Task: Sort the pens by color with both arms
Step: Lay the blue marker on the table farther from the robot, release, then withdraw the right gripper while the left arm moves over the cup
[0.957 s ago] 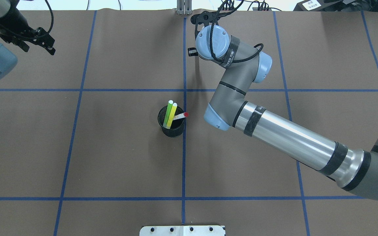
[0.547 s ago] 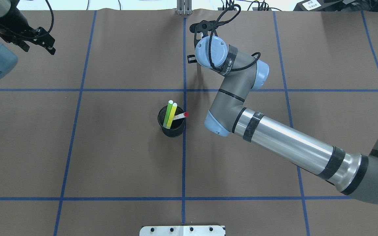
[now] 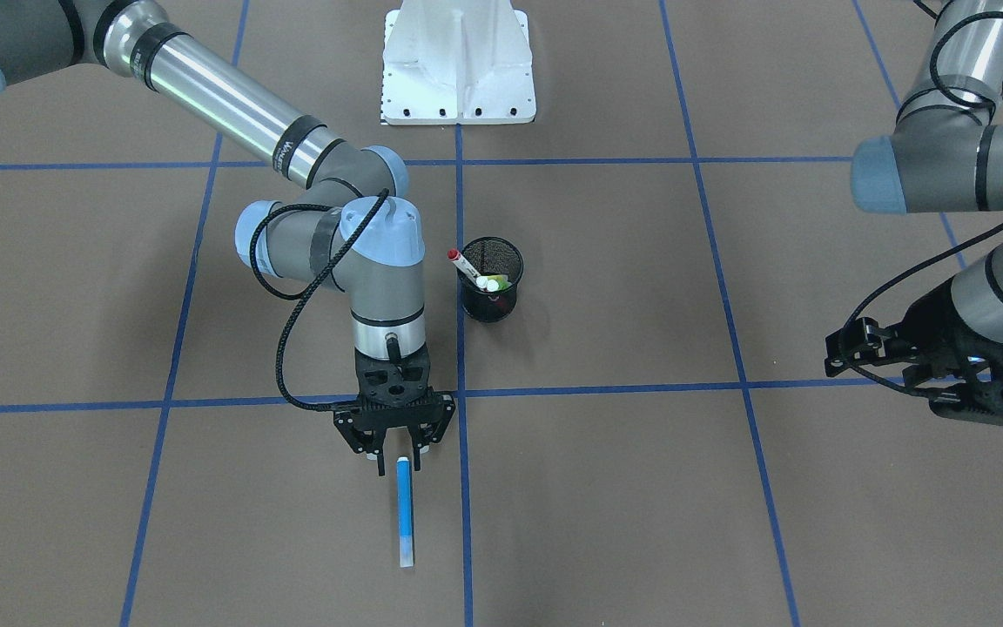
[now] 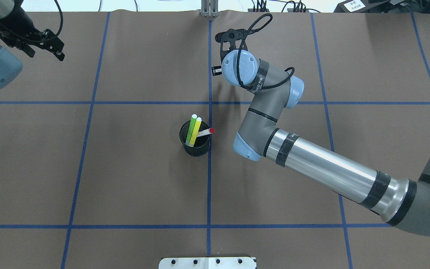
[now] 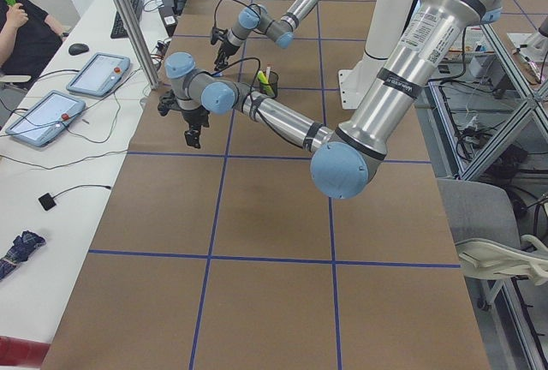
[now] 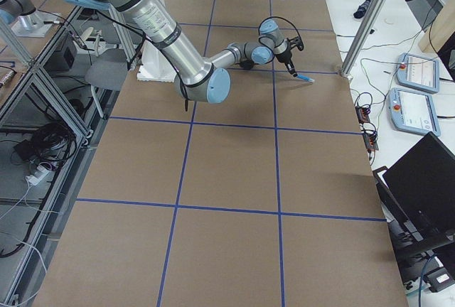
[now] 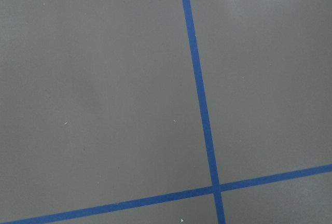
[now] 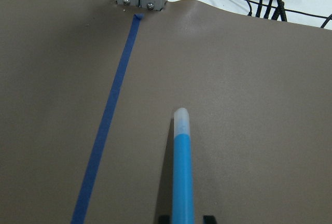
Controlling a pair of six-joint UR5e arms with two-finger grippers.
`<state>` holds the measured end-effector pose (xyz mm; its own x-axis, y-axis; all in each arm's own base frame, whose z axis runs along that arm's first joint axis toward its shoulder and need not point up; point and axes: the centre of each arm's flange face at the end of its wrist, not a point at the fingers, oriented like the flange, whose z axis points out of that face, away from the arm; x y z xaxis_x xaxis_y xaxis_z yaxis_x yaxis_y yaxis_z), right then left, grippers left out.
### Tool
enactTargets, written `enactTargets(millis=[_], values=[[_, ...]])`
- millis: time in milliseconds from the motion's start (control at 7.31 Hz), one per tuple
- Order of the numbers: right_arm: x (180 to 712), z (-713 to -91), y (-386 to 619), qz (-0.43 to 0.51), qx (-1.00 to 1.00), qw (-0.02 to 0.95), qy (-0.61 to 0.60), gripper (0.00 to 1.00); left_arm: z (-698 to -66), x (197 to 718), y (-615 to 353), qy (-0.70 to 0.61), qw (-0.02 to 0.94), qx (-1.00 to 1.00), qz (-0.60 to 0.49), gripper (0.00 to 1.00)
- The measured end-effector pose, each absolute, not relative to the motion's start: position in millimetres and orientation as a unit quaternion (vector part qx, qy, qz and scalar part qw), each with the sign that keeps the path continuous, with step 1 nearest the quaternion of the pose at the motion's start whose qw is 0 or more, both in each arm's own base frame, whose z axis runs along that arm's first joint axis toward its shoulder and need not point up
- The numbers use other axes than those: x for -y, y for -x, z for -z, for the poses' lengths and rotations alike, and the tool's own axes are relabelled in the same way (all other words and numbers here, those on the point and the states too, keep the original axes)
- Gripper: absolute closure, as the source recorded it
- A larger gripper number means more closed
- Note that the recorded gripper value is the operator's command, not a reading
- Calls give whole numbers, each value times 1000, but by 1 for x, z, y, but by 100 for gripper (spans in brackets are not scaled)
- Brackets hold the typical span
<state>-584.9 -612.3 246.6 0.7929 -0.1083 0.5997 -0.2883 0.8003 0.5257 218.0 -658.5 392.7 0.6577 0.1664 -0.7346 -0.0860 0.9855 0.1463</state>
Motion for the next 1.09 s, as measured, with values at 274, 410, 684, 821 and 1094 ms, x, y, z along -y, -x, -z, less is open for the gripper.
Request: enactTargets(millis=[274, 410, 684, 821, 1094], values=[[614, -231, 581, -52, 328, 889, -315, 0, -382, 662, -220, -55, 908, -410, -72, 1], [622, -219, 565, -50, 345, 888, -299, 0, -370, 665, -221, -63, 906, -413, -75, 1], [648, -195, 508, -46, 384, 890, -240, 0, -334, 671, -226, -84, 899, -422, -86, 1], [663, -188, 475, -45, 403, 891, -202, 0, -312, 667, -235, -96, 893, -429, -99, 1], [688, -183, 412, -50, 435, 891, -119, 0, -259, 640, -272, -128, 872, -448, -150, 1]])
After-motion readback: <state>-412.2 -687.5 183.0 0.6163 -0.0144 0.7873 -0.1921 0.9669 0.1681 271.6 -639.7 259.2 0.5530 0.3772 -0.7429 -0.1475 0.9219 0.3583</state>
